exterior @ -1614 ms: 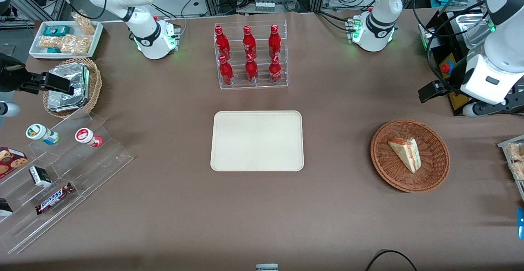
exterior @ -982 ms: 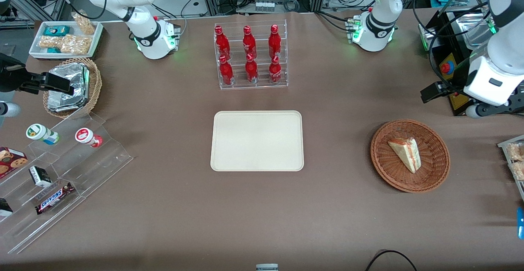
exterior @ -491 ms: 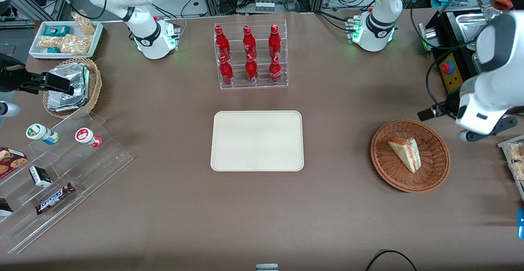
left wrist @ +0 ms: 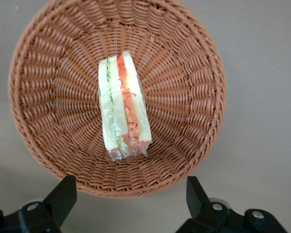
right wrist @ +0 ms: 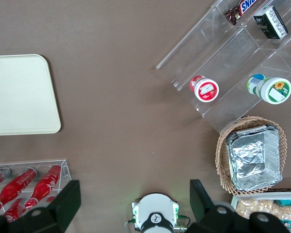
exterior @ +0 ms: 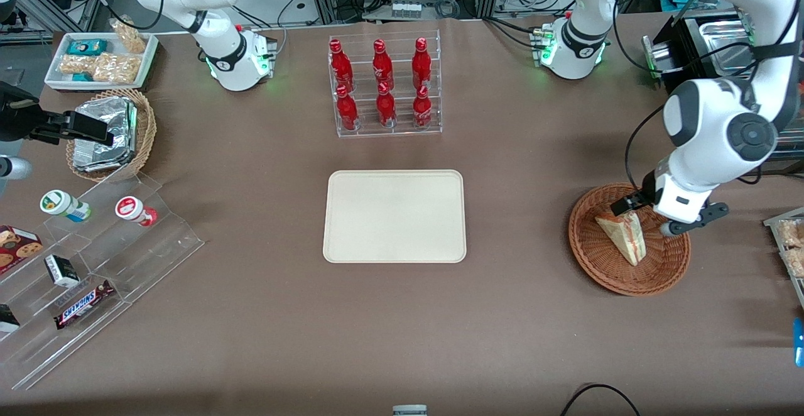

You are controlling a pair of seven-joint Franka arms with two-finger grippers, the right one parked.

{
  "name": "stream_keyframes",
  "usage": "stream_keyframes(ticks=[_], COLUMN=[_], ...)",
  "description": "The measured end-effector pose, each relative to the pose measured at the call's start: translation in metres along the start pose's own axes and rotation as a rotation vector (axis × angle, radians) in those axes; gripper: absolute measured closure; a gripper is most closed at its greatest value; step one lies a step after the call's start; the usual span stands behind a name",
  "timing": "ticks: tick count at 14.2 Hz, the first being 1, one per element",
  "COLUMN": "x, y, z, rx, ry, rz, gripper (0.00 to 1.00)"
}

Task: Place sandwich from basket to tray
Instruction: 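Lower the left gripper around the wrapped sandwich and close it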

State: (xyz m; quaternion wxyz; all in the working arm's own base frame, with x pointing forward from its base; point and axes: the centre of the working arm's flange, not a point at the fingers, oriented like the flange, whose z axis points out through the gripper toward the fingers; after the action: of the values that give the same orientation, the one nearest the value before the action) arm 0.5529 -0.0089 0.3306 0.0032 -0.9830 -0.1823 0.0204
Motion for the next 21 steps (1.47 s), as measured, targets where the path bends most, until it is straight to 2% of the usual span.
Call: stream_keyframes(ticks=[7,10,14,15,17,21], x=[0.026,0.033,0.035,0.036,0.038,0.043], y=[-0.020,-0.017,-0.017,-0.019,-0.022,-0.021], z=[0.047,0.078,0.106,0.106,0.104,0.090], rx=[-0.043,-0.070,-0.078,-0.078,-0.077,-0.081], ry=[0.062,0.083,0.073,0.073,0.077,0.091], rz=[-0.069,-0.167,-0.225,-0.245,-0.261,-0.264], gripper=[0.00,0.00,0.04,0.12,0.36,0.67])
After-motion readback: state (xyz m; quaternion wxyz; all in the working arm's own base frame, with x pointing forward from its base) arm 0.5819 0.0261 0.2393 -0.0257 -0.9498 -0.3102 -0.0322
